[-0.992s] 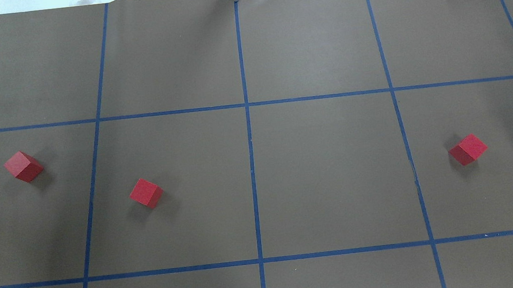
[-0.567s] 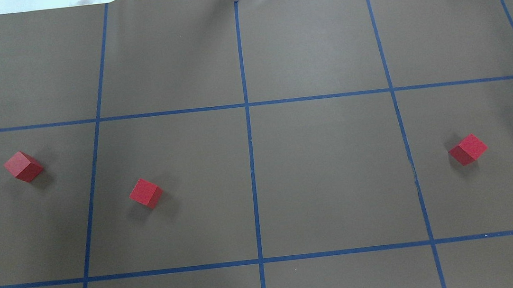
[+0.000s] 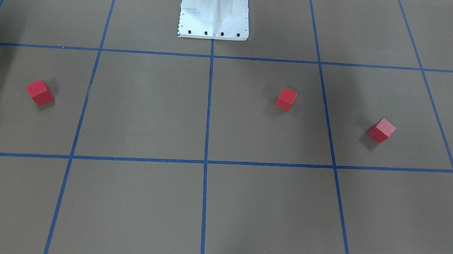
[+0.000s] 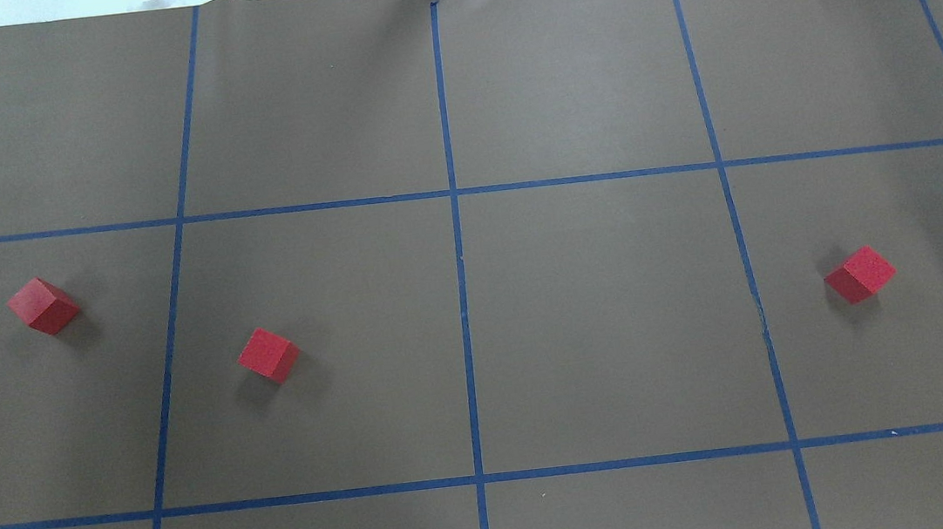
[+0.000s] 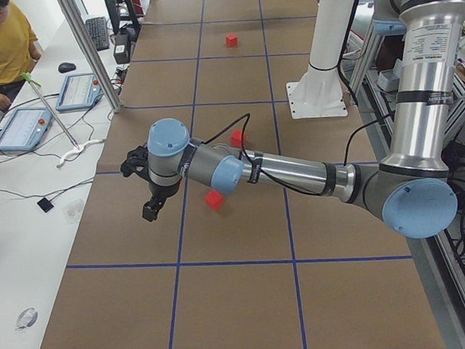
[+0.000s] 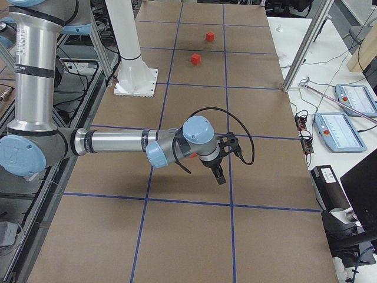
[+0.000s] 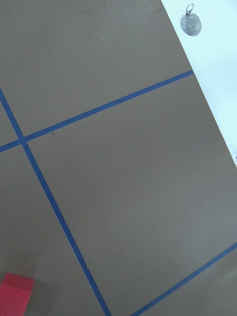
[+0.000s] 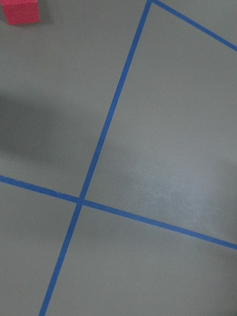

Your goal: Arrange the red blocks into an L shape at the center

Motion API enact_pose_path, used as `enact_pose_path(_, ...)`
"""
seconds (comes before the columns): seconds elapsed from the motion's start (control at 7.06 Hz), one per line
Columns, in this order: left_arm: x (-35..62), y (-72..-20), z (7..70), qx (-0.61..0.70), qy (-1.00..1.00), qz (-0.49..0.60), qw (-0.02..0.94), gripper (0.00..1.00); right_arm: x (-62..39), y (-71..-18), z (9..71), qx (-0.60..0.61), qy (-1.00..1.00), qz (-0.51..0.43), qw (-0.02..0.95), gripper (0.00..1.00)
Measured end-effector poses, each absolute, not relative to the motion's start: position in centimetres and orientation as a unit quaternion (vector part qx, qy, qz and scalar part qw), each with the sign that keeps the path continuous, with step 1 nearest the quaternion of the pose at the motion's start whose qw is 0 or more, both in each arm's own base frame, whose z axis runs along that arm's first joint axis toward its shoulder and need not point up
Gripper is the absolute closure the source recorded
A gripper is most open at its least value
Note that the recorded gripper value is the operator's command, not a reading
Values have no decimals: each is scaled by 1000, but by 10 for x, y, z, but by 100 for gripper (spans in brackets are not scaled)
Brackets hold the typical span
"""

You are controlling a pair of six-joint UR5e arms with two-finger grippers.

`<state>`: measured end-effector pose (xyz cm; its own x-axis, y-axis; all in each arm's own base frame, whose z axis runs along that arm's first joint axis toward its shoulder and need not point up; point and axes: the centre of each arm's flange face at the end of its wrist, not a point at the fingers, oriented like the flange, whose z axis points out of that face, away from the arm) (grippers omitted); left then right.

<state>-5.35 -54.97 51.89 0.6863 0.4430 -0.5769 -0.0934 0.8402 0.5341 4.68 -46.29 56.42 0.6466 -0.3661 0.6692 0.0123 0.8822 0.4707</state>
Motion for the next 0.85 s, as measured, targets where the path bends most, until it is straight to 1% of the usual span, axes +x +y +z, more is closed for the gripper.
enact_pose_path(0.43,-48,-550,520,254,365,162,881,0,-28,-462,532,192,-493,-167,832,2)
enact_pose_path(0.85,-43,-550,519,257,365,168,879,0,-130,-448,516,158,-462,-190,852,2)
